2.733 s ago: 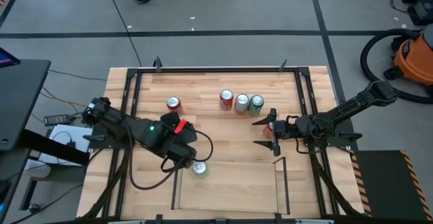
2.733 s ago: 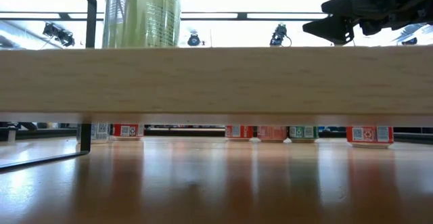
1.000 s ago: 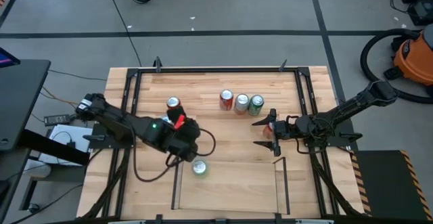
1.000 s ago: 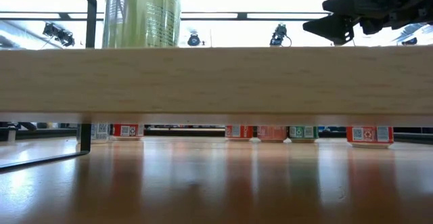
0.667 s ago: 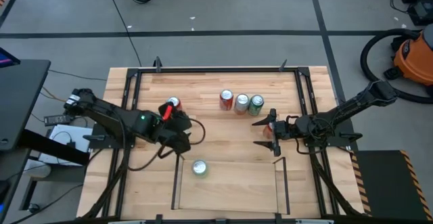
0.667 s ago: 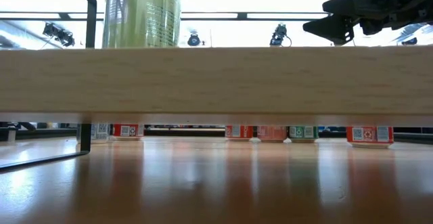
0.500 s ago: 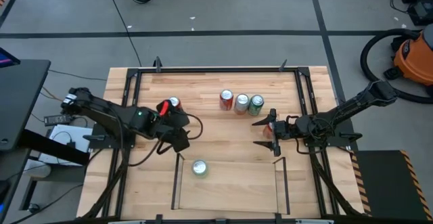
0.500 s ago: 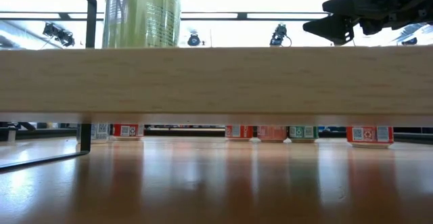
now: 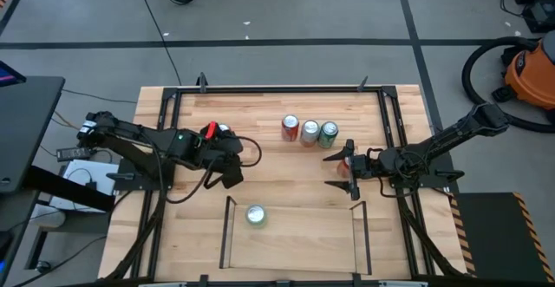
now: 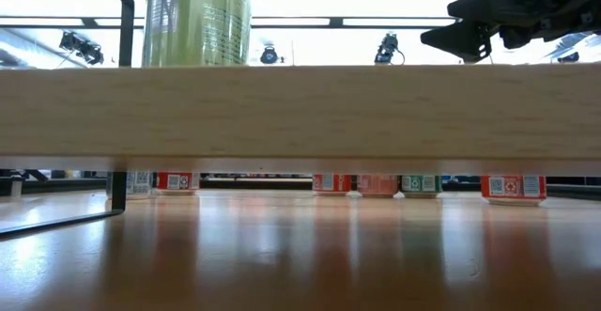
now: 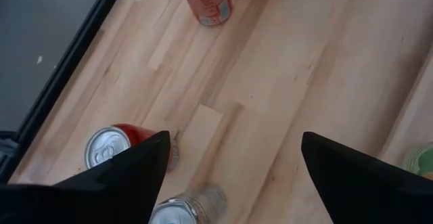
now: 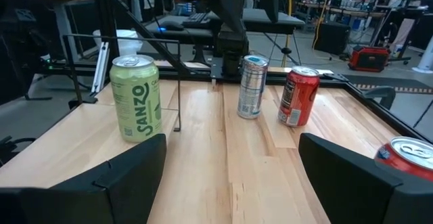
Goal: Place canned beverage on shelf
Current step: Put the blue soda can on the shelf, then put the red black soda can on the shelf
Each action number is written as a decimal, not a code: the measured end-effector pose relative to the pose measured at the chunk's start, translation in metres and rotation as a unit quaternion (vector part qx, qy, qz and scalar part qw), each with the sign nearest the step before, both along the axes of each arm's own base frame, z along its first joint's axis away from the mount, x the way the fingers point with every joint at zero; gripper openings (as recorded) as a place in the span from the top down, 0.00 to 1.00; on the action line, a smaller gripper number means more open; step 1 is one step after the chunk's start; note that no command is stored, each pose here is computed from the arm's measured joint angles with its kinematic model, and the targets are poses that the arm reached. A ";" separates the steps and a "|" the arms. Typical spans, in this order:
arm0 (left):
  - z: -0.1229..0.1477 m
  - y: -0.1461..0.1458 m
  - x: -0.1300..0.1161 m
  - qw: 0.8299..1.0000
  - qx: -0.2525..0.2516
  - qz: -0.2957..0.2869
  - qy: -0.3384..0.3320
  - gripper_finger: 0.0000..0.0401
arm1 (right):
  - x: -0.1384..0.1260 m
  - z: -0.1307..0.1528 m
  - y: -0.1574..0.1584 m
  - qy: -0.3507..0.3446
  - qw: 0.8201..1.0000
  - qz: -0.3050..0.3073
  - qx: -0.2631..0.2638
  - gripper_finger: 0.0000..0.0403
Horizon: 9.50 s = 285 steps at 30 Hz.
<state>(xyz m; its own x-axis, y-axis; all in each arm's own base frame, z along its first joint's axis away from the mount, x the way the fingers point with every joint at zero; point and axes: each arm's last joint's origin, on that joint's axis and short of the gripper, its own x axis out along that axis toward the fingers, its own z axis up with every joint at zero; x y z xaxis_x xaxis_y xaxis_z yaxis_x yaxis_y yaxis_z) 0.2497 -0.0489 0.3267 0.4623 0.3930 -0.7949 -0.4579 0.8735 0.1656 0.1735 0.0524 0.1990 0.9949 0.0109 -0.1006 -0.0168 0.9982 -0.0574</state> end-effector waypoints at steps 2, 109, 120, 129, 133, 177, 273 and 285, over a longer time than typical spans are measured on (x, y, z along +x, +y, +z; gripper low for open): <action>0.000 0.000 0.000 1.000 0.002 -0.005 0.000 0.14 | 0.000 0.000 0.000 0.000 1.000 0.001 0.000 0.14; -0.001 -0.015 -0.038 0.980 -0.047 0.191 -0.019 0.14 | 0.003 0.003 -0.001 0.024 0.999 -0.039 -0.001 0.14; -0.005 -0.009 -0.035 0.970 -0.070 0.232 -0.003 0.14 | 0.003 0.003 -0.001 0.024 0.999 -0.036 0.004 0.14; -0.029 0.005 -0.014 0.964 -0.037 0.245 0.093 0.14 | 0.003 0.002 -0.001 0.027 0.999 -0.034 0.003 0.14; -0.032 0.013 -0.012 0.962 -0.045 0.240 0.124 0.14 | 0.003 0.001 0.000 0.030 0.999 -0.031 0.003 0.14; -0.100 0.046 -0.035 0.958 -0.167 0.200 0.117 0.41 | 0.007 0.000 0.001 0.025 0.999 -0.022 0.000 0.14; -0.032 -0.125 0.156 0.966 -0.083 -0.211 0.124 0.21 | 0.006 -0.003 0.000 0.041 0.998 -0.041 -0.011 0.14; 0.015 -0.117 0.140 0.974 -0.013 -0.203 0.097 0.21 | 0.006 -0.003 0.000 0.041 0.998 -0.037 -0.011 0.14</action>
